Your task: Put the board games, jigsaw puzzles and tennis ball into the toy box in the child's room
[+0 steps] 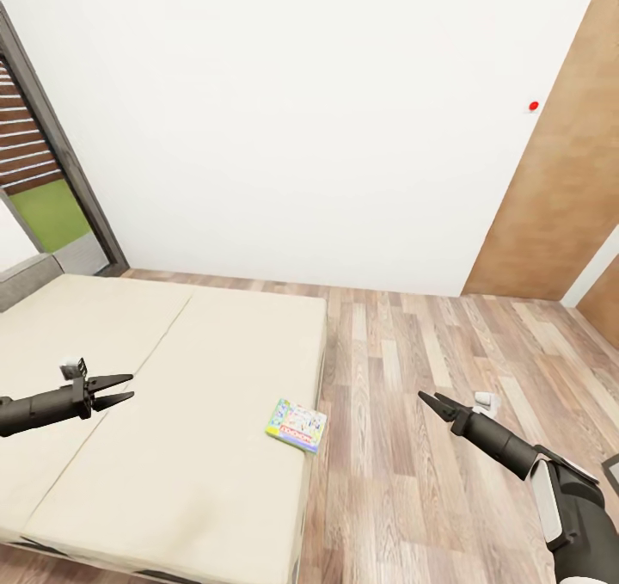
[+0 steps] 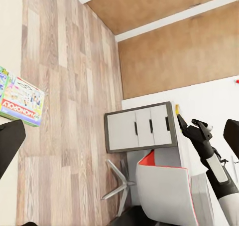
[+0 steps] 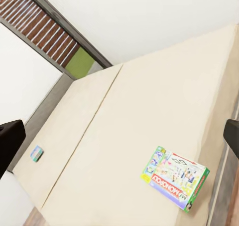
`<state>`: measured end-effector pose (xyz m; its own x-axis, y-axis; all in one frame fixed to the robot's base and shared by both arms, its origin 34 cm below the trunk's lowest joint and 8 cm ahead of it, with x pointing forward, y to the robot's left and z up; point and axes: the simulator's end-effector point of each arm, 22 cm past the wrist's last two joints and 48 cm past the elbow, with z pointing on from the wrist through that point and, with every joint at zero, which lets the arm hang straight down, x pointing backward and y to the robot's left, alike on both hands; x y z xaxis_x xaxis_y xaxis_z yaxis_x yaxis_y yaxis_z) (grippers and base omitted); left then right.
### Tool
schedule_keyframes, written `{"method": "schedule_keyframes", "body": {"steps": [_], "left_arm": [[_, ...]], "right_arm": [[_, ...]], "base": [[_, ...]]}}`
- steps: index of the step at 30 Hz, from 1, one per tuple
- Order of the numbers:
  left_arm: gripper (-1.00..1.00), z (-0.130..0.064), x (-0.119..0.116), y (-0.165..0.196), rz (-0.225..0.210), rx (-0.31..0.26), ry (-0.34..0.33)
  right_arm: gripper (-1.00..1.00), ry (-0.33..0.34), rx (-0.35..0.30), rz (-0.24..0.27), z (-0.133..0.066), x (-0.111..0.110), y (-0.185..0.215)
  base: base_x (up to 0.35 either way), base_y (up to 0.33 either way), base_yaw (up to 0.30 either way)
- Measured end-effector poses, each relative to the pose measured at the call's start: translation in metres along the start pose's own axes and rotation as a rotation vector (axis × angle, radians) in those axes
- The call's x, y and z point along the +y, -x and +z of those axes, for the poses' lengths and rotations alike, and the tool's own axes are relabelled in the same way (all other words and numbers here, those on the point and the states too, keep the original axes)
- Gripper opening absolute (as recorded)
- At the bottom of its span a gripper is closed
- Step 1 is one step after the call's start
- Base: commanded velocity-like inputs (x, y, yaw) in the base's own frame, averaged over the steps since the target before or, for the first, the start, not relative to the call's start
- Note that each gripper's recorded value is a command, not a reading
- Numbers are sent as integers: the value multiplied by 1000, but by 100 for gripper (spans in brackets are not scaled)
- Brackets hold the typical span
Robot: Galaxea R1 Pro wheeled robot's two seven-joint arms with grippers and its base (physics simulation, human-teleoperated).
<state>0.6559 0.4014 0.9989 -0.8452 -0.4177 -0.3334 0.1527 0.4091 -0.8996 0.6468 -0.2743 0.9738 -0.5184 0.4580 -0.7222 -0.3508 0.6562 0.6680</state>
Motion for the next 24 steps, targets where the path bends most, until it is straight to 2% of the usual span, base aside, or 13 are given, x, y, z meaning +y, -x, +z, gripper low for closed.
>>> {"method": "schedule_keyframes", "body": {"steps": [24], "left_arm": [[100, -5, -20, 7, 32, -15, -18]], "right_arm": [[100, 18, -25, -21, -3, 13, 15]], "base": [[0, 0, 0]]}}
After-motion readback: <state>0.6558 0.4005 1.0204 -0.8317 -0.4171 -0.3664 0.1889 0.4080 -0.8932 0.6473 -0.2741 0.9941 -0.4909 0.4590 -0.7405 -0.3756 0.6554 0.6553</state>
